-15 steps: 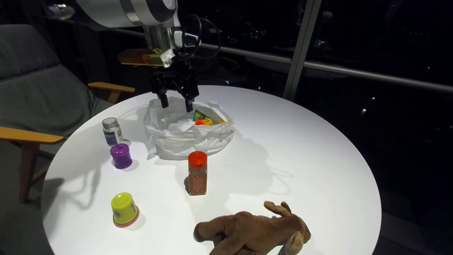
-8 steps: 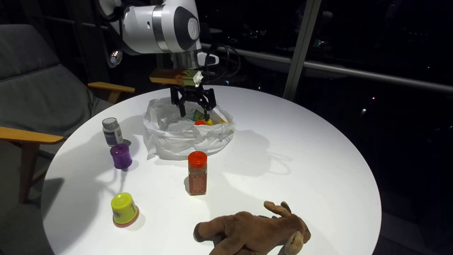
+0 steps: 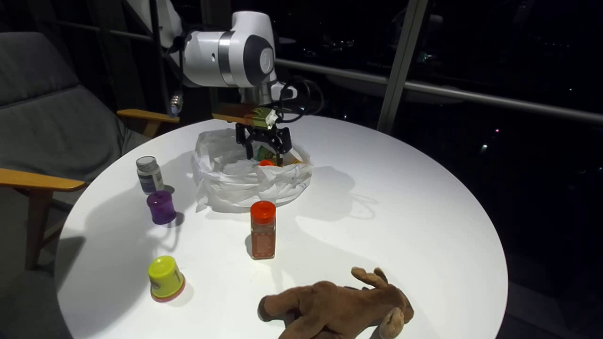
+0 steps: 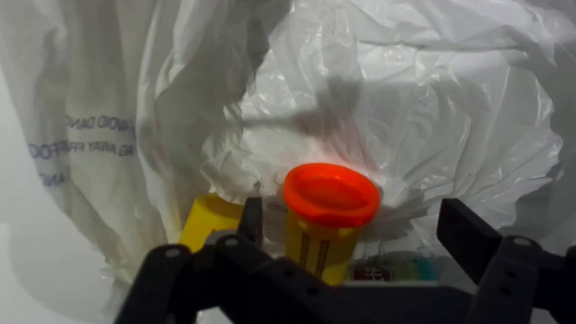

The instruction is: Remove the deer toy and containers from the white plastic bag and place them on the table

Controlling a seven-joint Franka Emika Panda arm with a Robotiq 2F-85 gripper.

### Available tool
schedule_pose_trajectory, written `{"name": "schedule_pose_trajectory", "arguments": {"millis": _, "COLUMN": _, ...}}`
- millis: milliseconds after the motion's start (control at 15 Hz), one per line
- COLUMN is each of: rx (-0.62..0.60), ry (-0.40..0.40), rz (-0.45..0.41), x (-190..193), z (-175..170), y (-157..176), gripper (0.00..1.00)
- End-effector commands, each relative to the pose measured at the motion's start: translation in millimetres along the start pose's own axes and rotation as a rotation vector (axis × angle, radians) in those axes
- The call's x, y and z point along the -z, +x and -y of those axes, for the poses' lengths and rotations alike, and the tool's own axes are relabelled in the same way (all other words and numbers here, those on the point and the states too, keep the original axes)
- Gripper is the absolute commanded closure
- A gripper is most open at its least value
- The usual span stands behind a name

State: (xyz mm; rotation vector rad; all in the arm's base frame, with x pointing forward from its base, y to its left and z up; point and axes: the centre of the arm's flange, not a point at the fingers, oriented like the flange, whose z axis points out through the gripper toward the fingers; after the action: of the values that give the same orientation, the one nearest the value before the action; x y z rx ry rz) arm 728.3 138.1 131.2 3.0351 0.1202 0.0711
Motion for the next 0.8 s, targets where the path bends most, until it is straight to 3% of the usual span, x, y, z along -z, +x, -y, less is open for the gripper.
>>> {"name": "schedule_pose_trajectory", "arguments": {"millis": 0, "rx": -0.004, "ry": 0.003, "rz": 0.007, "x": -12, "z": 0, "y": 33, "gripper": 0.03}}
{"name": "schedule_pose_trajectory", "arguments": {"millis": 67, "rx": -0.004, "ry": -0.004, "rz": 0.007, "x": -16, "z": -1, "y": 34, "gripper": 0.25}}
{"name": "schedule_pose_trajectory", "arguments": {"millis": 200, "rx": -0.002, "ry": -0.023, "rz": 0.004, "x": -20, "z": -1, "y": 38, "gripper": 0.28}}
{"name": "schedule_pose_trajectory", "arguments": {"millis": 600, "rx": -0.025, "ry": -0.061, "rz": -0.019, "x": -12, "z": -8, "y": 36, "gripper": 0.75}}
{"name": "schedule_pose_trajectory", "arguments": {"millis": 733, "rx": -0.029, "ry": -0.07, "rz": -0.022, "x": -1, "z": -7, "y": 28, "gripper": 0.81}}
